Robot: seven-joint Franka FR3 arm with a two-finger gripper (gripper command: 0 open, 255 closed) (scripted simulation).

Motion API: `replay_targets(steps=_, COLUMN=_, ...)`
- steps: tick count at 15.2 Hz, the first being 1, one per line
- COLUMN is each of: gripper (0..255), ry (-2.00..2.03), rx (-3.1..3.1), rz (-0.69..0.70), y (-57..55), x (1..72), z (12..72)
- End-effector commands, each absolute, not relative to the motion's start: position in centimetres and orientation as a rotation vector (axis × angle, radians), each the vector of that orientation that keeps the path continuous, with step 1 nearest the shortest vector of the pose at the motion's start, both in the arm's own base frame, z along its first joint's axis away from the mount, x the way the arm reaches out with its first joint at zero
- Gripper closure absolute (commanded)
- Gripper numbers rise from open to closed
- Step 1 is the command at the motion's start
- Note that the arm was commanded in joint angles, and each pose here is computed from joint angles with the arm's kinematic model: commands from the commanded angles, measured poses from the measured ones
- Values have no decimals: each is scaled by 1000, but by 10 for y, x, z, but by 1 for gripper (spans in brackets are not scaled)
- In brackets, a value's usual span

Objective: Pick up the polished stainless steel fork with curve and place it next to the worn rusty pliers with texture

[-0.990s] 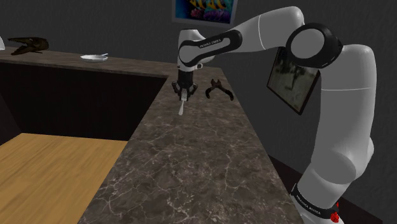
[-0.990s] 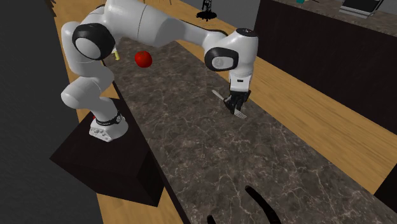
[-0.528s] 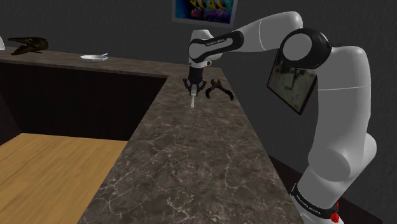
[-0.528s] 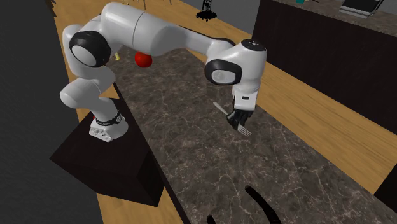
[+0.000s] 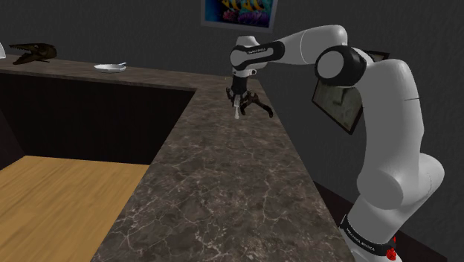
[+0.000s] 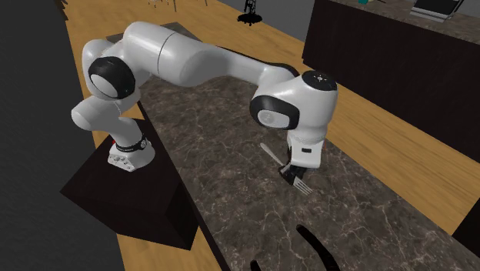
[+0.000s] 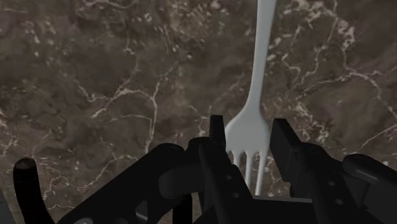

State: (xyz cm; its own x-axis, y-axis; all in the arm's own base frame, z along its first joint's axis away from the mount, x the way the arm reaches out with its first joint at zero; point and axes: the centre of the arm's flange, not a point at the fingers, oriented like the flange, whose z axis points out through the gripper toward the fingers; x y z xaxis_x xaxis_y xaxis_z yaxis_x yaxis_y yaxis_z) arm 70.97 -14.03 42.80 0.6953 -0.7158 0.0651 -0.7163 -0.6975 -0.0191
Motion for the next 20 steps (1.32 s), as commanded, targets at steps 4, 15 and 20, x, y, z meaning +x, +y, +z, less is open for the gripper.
replay_targets(steps=4, gripper=255, ry=-1217, rx=2886, rz=106, y=-206, x=725, z=429)
replay_targets(steps=15, gripper=255, ry=-1217, rx=2886, rz=106, y=-214, x=726, z=377)
replay_targets(steps=20, gripper=255, ry=-1217, rx=2886, rz=106, y=-214, x=726, z=350)
